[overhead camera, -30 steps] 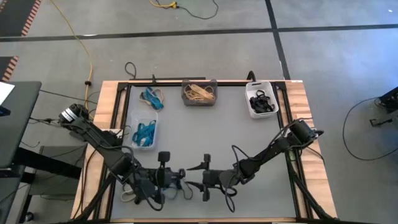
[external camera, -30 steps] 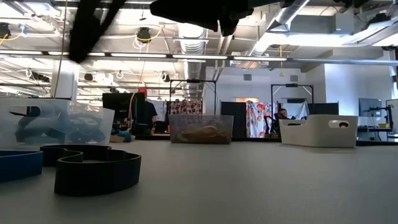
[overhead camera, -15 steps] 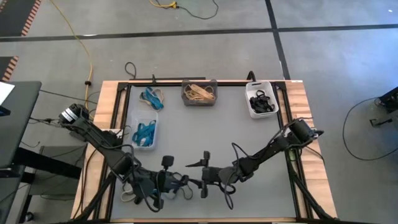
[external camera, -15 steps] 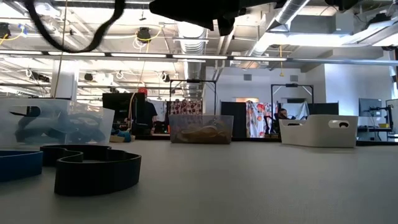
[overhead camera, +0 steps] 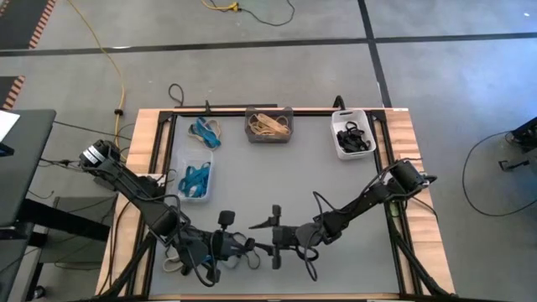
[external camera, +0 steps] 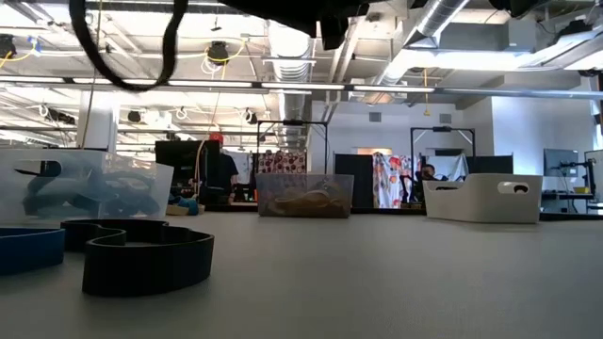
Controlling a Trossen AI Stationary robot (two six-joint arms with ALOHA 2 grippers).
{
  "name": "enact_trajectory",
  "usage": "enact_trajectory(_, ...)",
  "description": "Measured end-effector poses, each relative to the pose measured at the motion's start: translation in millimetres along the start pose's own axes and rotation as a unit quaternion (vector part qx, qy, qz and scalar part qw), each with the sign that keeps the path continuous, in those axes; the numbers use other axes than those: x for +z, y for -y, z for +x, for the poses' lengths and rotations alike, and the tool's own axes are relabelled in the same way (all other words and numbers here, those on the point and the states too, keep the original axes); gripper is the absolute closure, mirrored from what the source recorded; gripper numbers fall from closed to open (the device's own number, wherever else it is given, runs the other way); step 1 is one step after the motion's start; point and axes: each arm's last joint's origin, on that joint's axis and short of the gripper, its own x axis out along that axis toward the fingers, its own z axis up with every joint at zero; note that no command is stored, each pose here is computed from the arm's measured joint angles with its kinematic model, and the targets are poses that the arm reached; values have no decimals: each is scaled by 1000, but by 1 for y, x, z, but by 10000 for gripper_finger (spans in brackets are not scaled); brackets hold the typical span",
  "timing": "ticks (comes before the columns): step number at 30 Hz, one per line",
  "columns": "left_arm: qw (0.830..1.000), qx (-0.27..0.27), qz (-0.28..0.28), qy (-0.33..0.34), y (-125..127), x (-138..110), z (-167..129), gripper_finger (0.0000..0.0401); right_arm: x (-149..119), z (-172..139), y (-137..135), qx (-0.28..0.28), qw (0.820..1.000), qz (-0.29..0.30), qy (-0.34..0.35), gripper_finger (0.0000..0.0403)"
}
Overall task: Sort rubber bands into baskets
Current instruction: Put the black rubber band into the white bin
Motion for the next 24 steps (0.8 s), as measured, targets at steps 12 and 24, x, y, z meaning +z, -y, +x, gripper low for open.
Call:
enact_trajectory(12,1000,2,-1,-10,0,-2,0,401,-15,-6,-9,9,997,-1,-73,190)
enact_trajectory(24,1000,2,-3,-9,0,-2,0,401,-11,-1,2,-47,998,9,-51,159)
